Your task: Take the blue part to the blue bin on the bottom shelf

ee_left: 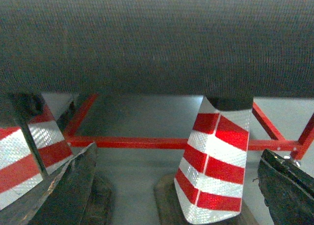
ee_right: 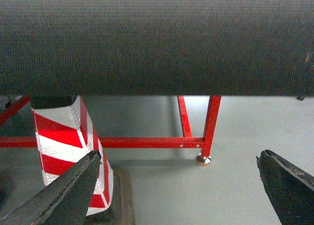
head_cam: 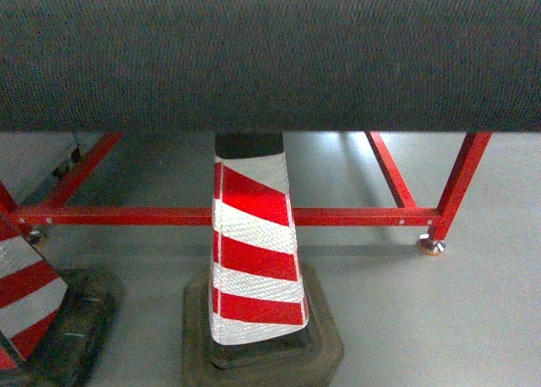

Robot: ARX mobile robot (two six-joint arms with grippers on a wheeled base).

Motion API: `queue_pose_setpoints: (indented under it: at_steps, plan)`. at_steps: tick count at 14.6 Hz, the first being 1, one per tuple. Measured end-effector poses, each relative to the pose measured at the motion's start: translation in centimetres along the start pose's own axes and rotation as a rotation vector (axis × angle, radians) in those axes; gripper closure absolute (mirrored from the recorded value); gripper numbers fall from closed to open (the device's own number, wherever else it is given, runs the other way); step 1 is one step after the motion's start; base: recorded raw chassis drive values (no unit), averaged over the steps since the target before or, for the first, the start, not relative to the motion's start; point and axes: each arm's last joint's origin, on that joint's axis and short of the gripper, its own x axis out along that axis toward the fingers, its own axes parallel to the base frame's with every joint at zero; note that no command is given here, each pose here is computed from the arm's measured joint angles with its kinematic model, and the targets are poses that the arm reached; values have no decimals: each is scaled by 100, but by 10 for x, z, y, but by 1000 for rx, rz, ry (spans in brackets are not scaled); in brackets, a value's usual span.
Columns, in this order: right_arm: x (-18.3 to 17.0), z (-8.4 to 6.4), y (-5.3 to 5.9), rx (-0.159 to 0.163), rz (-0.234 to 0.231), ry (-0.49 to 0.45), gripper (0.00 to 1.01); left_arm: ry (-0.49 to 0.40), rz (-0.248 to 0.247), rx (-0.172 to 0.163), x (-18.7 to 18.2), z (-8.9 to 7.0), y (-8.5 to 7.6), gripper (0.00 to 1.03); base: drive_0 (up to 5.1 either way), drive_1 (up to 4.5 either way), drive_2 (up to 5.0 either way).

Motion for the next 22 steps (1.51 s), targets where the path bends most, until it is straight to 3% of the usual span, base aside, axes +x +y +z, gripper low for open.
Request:
queue_pose_setpoints:
  at_steps: [22]
  plan:
    - [0, 0, 0, 1, -1, 1, 3, -1, -2, 4, 0, 0, 0, 5, 0, 0, 0]
